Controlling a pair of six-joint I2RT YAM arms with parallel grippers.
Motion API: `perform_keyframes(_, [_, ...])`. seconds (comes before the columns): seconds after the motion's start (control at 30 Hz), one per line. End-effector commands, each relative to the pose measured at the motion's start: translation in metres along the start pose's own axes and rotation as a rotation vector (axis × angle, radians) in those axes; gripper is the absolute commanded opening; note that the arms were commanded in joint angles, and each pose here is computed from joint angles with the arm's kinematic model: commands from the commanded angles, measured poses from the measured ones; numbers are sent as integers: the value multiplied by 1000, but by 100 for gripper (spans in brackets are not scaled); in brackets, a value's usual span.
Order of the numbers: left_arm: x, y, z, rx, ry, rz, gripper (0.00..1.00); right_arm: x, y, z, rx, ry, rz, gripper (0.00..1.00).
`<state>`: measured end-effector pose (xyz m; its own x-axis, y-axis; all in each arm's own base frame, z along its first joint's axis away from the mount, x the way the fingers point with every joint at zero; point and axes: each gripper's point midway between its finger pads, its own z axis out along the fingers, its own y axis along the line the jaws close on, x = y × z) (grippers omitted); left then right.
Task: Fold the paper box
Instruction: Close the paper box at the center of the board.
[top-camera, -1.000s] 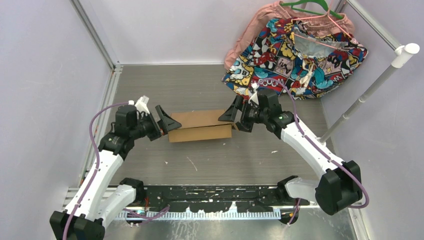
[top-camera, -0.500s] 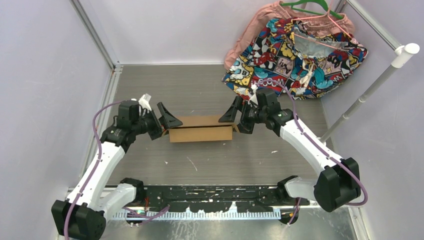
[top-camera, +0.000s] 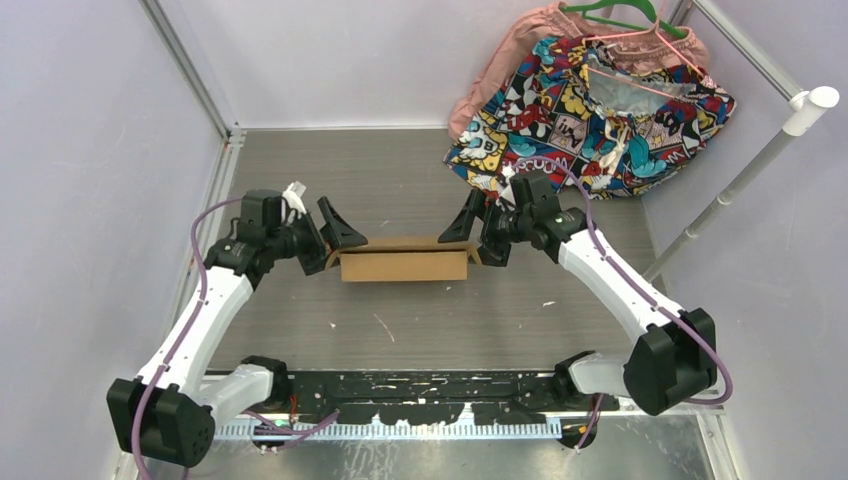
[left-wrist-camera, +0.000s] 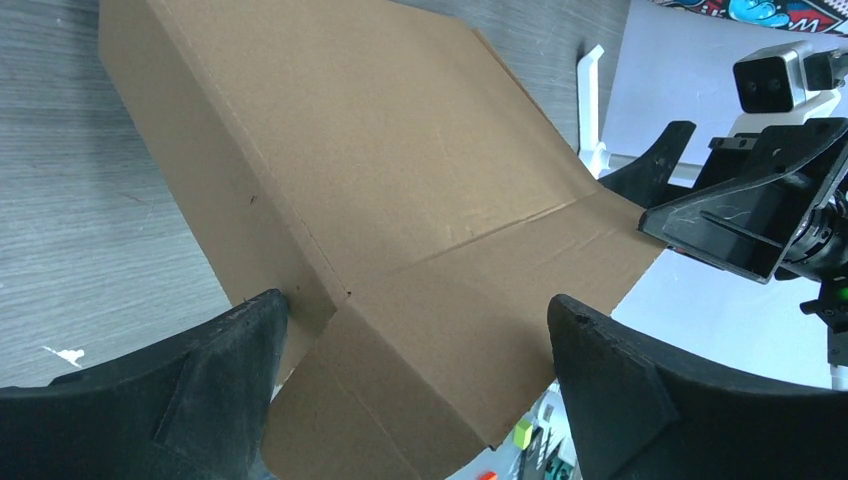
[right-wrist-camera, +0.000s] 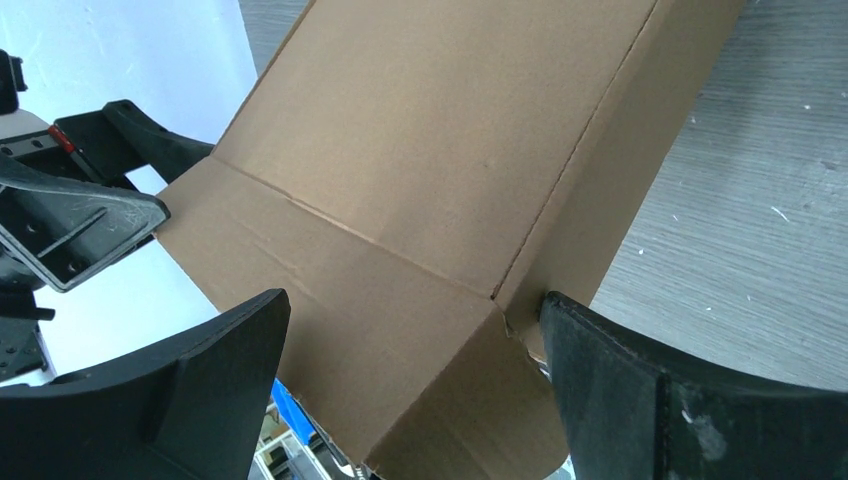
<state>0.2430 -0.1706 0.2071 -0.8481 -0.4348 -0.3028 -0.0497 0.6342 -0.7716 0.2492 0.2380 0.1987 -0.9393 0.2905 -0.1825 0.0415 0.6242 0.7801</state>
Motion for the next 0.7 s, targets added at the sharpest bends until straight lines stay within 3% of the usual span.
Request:
perform_keyframes(0.0, [15,-54,-17,192,131,9,100,8,55,-12,-187,79,-37,100])
perform_keyframes(0.67, [21,-61,-19,148,266,-89,100,2,75,-22,-171,181,25,100])
